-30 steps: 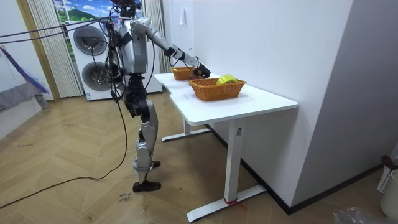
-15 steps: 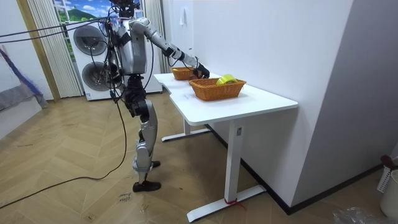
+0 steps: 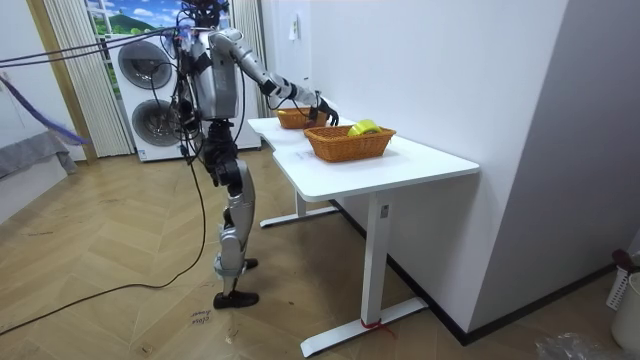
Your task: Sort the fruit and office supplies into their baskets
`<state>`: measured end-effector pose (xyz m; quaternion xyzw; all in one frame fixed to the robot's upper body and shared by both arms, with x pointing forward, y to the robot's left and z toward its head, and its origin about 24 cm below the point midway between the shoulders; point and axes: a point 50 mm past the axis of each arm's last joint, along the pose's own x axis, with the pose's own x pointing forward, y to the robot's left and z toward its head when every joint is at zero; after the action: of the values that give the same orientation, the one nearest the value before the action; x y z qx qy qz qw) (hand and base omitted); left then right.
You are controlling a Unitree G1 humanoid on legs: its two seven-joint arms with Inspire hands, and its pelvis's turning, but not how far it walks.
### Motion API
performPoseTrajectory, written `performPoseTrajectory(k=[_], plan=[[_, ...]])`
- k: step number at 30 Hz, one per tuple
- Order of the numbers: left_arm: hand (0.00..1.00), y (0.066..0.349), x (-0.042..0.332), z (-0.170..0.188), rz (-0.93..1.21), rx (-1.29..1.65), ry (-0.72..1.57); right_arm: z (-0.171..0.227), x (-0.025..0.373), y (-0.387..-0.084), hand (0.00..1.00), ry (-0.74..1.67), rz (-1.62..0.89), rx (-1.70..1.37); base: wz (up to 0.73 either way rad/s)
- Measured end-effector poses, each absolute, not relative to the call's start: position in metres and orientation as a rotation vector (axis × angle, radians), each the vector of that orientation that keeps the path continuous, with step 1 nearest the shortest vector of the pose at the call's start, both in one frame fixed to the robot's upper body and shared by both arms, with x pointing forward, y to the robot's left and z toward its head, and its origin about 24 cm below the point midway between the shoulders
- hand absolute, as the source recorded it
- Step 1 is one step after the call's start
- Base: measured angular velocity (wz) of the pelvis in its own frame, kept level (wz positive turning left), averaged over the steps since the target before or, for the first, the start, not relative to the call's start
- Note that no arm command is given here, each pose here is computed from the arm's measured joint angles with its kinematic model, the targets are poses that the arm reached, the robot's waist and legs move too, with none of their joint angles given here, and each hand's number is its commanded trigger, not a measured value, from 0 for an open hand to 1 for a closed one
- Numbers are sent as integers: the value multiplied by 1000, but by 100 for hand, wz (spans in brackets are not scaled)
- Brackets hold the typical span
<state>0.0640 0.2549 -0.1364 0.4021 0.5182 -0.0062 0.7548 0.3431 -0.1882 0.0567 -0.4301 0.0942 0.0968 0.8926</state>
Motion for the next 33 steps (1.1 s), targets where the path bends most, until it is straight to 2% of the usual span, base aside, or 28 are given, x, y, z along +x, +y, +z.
performPoseTrajectory(k=[8,16,33], plan=[[0,258,57,-138,48,869,1166,62,344,-193,0,186,169,-869,-7],[0,262,49,-138,87,830,1194,76,335,-177,0,85,229,-861,-10],[0,259,27,-139,104,812,1247,89,309,-170,0,46,324,-816,-2]])
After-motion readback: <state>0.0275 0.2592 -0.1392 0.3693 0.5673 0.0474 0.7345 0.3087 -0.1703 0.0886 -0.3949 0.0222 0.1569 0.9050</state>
